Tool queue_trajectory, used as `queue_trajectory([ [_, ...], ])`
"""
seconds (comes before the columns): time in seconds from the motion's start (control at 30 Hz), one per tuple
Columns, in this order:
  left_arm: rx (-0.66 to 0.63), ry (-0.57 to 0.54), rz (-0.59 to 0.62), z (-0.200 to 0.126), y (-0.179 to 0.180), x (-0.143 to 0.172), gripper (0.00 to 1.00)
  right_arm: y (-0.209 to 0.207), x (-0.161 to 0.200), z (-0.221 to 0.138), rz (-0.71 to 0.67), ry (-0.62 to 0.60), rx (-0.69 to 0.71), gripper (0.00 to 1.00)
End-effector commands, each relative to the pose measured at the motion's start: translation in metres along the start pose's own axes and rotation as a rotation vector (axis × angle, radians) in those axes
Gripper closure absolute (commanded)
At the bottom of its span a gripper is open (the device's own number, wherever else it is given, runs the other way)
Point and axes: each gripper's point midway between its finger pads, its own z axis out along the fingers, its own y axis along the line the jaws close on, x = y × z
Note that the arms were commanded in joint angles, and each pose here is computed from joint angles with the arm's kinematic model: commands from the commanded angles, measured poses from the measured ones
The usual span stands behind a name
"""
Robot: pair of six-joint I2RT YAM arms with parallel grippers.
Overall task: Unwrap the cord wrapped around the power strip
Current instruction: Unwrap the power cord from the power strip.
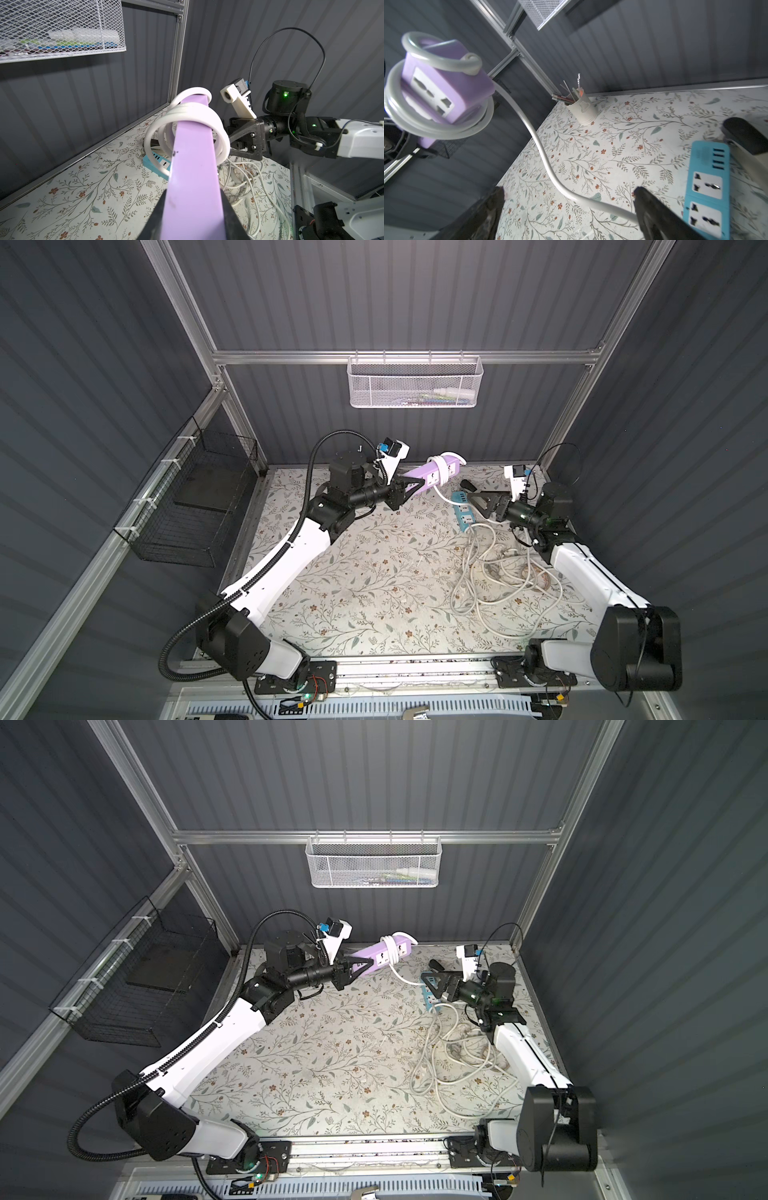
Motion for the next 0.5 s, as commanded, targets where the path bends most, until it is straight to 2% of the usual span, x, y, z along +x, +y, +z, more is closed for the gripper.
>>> queue_trajectory([
  [0.0,0.035,-0.106,0.067,-0.019,-0.018,-0.044,1.00,0.031,-0.011,0.006,-0.169,0.005,-0.160,0.01],
  [0.23,0.048,-0.109,0.061,-0.019,-0.020,-0.046,1.00,0.034,0.001,0.028,-0.170,0.072,-0.247,0.01],
  [0.47,0.049,-0.114,0.061,-0.020,-0.022,-0.047,1.00,0.037,0.020,0.047,-0.189,0.149,-0.258,0.01],
])
